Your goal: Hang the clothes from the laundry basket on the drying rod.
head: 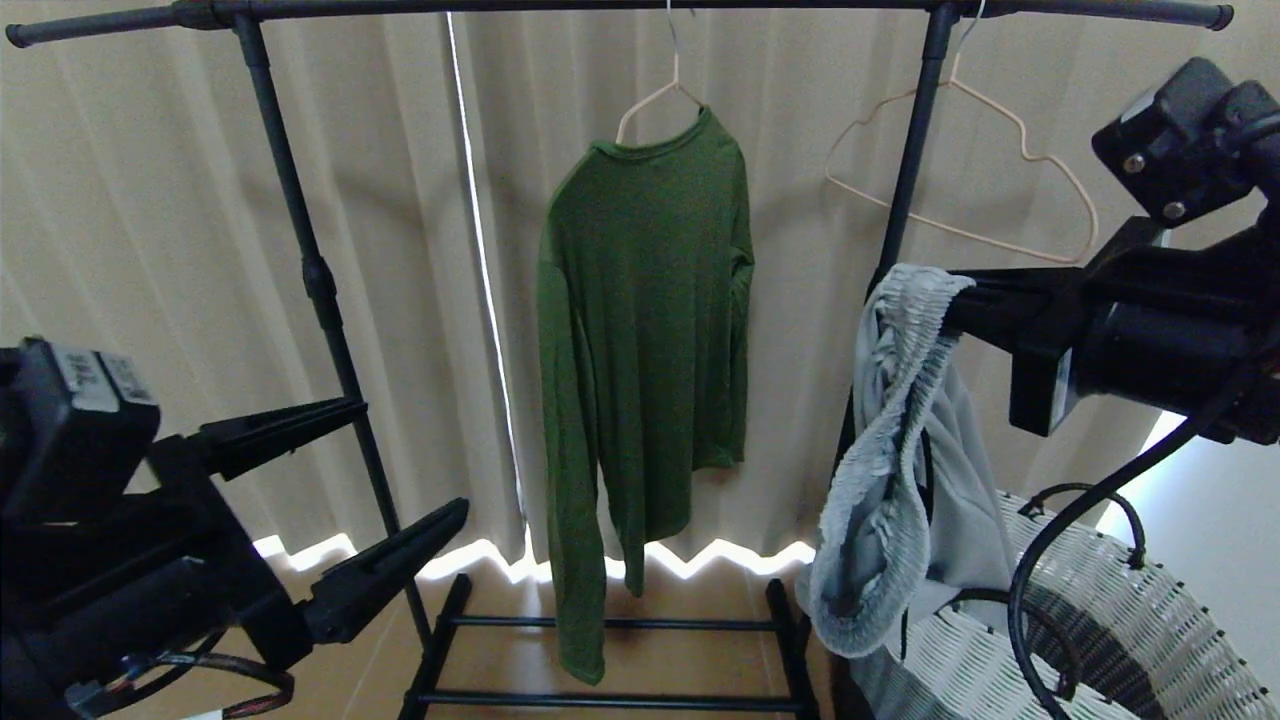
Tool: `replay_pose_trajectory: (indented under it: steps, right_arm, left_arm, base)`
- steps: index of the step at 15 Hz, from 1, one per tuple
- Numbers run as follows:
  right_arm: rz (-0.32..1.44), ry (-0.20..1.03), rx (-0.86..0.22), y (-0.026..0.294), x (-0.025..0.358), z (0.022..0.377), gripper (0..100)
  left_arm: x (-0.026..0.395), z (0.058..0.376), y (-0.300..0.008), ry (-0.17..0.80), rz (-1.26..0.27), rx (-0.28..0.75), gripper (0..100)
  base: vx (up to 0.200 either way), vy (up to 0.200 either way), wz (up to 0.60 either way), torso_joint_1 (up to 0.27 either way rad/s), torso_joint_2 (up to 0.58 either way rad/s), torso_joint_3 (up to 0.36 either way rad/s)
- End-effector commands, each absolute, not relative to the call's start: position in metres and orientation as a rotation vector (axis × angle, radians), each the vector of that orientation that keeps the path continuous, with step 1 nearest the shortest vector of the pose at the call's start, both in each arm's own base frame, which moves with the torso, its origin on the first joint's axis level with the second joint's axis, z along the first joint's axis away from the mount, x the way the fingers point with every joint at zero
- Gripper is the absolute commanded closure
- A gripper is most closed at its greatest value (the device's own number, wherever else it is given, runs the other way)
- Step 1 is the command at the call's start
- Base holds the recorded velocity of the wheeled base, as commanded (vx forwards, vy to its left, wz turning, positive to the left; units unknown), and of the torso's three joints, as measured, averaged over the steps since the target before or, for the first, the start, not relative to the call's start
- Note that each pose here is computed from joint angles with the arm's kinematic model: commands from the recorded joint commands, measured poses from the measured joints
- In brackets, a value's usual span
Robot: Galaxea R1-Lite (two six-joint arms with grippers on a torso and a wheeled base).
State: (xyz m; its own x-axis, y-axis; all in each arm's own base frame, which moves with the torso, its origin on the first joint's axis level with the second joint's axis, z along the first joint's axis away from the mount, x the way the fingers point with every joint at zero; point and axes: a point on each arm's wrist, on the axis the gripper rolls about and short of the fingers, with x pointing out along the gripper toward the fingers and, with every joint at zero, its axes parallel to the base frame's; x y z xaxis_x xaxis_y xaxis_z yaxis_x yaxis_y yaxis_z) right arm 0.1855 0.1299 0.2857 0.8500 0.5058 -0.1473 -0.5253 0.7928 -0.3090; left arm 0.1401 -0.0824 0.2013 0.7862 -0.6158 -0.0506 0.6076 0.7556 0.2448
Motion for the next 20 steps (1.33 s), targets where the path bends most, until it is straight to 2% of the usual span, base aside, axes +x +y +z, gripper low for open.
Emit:
replay_pose_trajectory:
  steps: [1, 3, 6, 9, 13, 16, 20]
  right_arm:
    - [0.624, 0.026, -0.316, 0.145, 0.178, 0.294, 100]
    - [0.679, 0.008, -0.309, 0.153, 0.174, 0.297, 100]
    - [0.721, 0.001, -0.278, 0.154, 0.174, 0.298, 100]
    - [0.758, -0.013, -0.233, 0.156, 0.166, 0.3, 100]
    - [0.794, -0.034, -0.211, 0.159, 0.159, 0.305, 100]
    - [0.81, -0.094, -0.166, 0.153, 0.152, 0.312, 100]
    - [0.814, -0.1, -0.155, 0.147, 0.147, 0.313, 100]
  left_arm:
    - [0.17, 0.202, -0.122, 0.015, -0.756, 0.259, 0]
    - [0.186, 0.191, -0.154, 0.092, -0.814, 0.218, 0]
    - [0.176, 0.178, -0.204, 0.243, -0.944, 0.027, 0]
    - [0.17, 0.165, -0.23, 0.324, -0.917, -0.038, 0]
    - [0.177, 0.154, -0.242, 0.36, -0.906, -0.034, 0]
    - [0.192, 0.125, -0.251, 0.411, -0.734, 0.024, 0]
    - [0.196, 0.109, -0.255, 0.433, -0.706, 0.05, 0]
  base:
    - [0.0, 0.0, 0.0, 0.0, 0.0, 0.0]
    - [0.0, 0.0, 0.0, 0.0, 0.0, 0.0]
    - [0.0, 0.0, 0.0, 0.0, 0.0, 0.0]
    - [0.0, 0.0, 0.0, 0.0, 0.0, 0.0]
    - [0.0, 0.0, 0.0, 0.0, 0.0, 0.0]
    - [0.0, 0.0, 0.0, 0.0, 0.0, 0.0]
    - [0.0, 0.0, 0.0, 0.0, 0.0, 0.0]
